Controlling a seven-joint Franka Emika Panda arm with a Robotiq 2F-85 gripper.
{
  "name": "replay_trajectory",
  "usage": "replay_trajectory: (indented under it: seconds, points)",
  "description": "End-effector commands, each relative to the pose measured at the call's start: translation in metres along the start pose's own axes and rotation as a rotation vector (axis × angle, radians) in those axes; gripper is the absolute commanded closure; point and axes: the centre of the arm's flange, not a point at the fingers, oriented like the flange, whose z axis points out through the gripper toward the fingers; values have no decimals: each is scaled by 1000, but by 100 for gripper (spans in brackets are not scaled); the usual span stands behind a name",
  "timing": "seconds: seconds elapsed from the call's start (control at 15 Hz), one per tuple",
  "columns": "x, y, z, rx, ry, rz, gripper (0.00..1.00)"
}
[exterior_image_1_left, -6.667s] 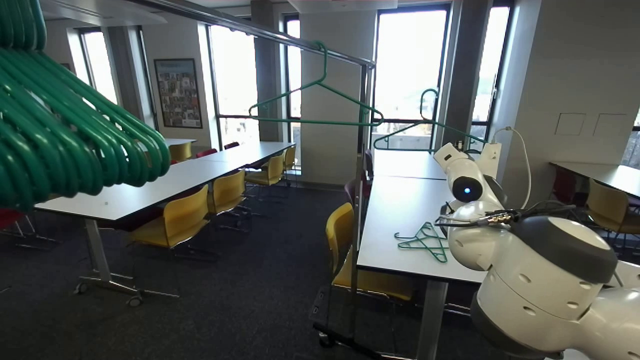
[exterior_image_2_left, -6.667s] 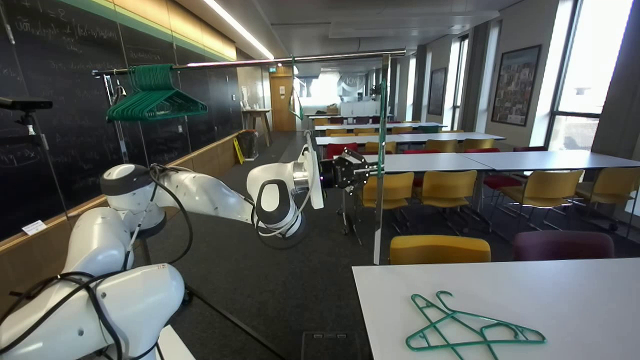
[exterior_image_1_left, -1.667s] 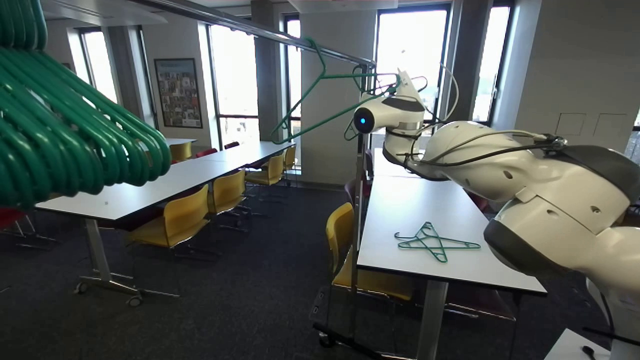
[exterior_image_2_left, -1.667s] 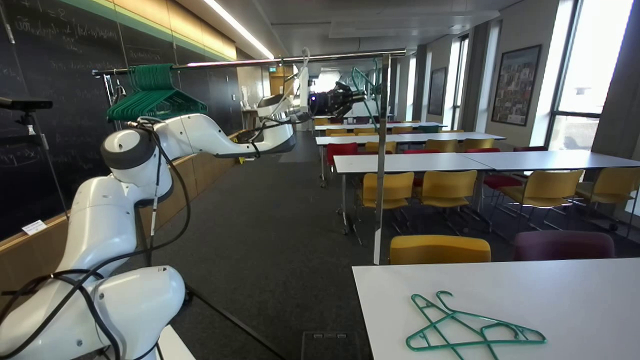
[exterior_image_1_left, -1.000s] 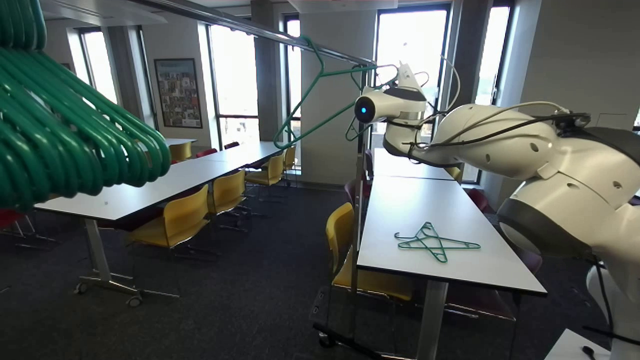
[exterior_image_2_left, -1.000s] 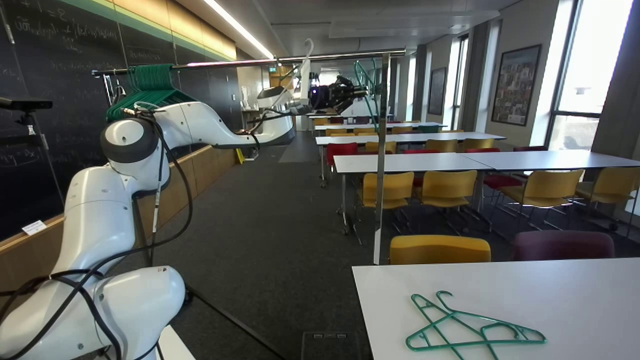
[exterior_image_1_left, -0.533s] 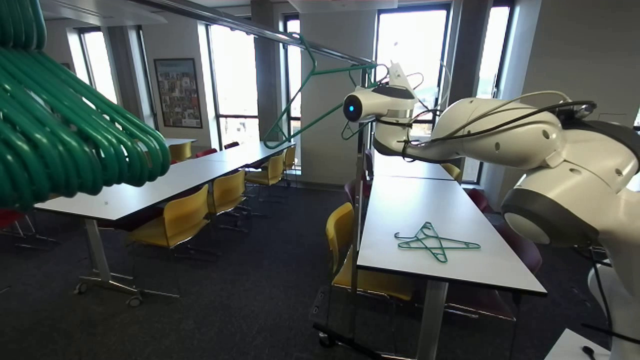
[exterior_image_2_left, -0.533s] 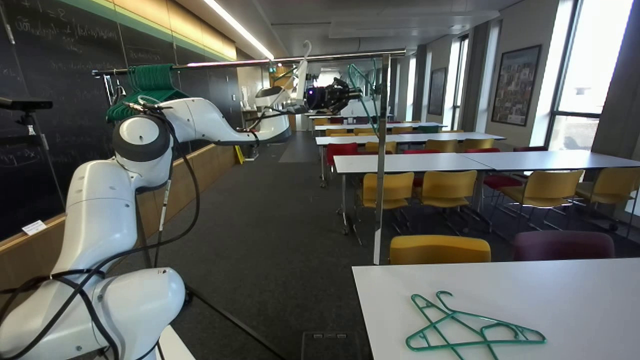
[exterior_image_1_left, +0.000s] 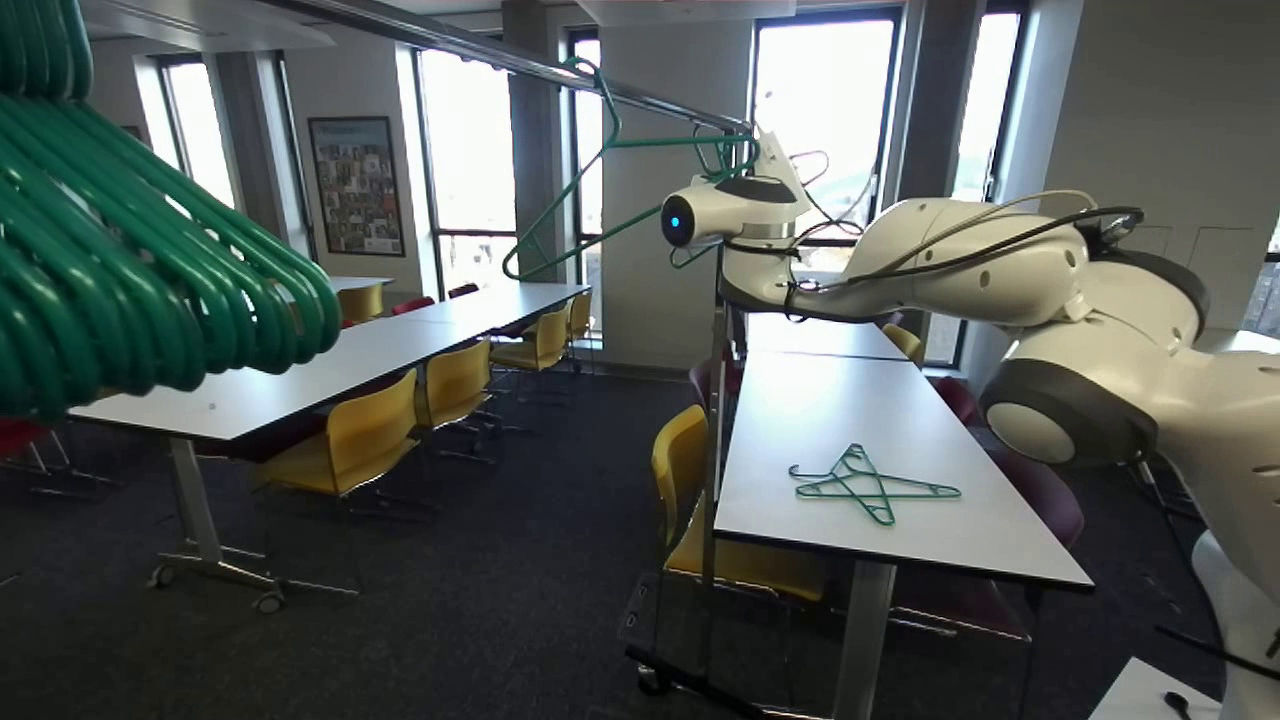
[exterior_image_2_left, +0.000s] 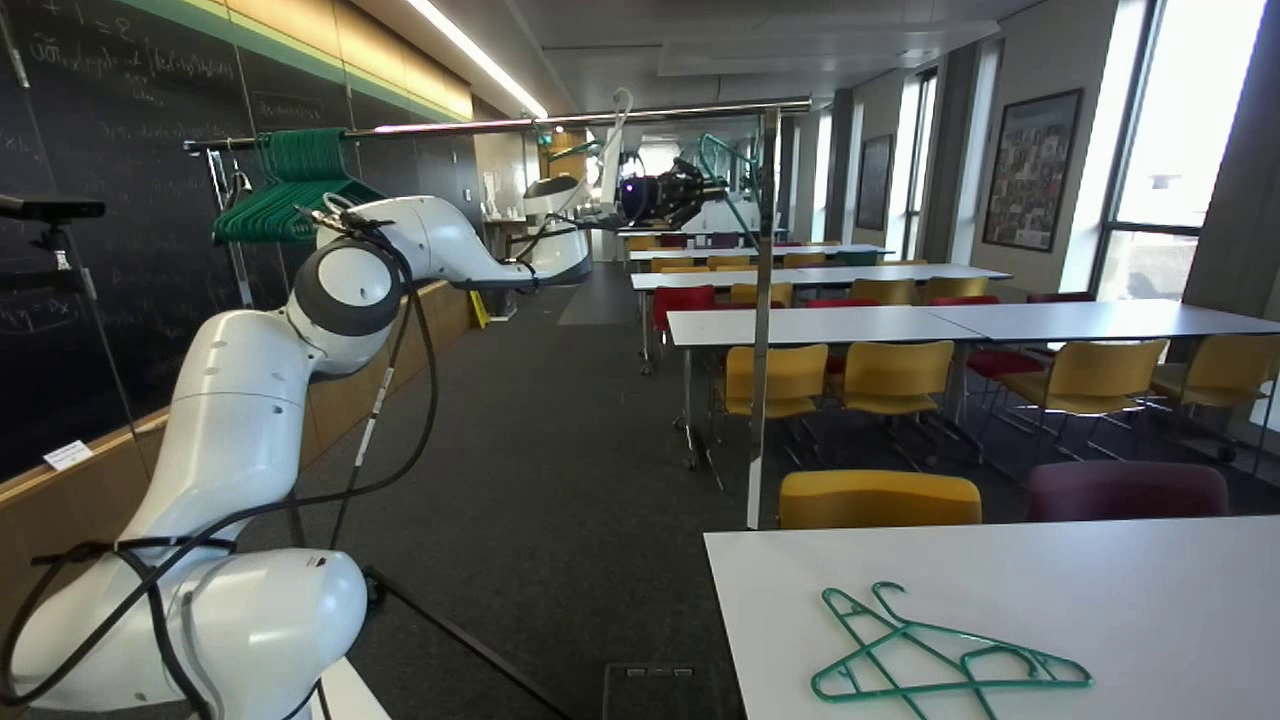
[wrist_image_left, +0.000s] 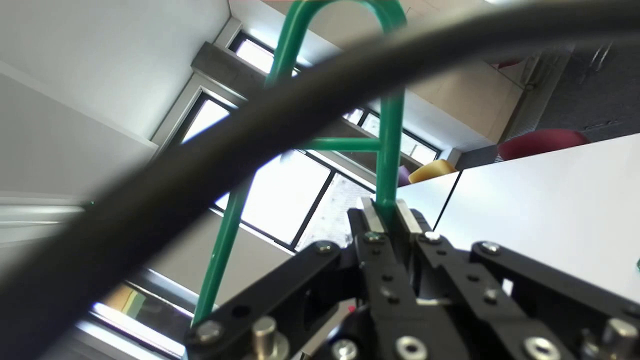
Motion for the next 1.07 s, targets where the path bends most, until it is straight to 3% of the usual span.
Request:
replay_trajectory:
  seconds: [0.0,0.33,0.67,1.0]
  points:
    - [-4,34,10,9,7,47,98]
    - [-22,46,19,14,25,115,98]
    - [-27,25,18,12,159,202,98]
    - [-9,-7,44,61,243,328,98]
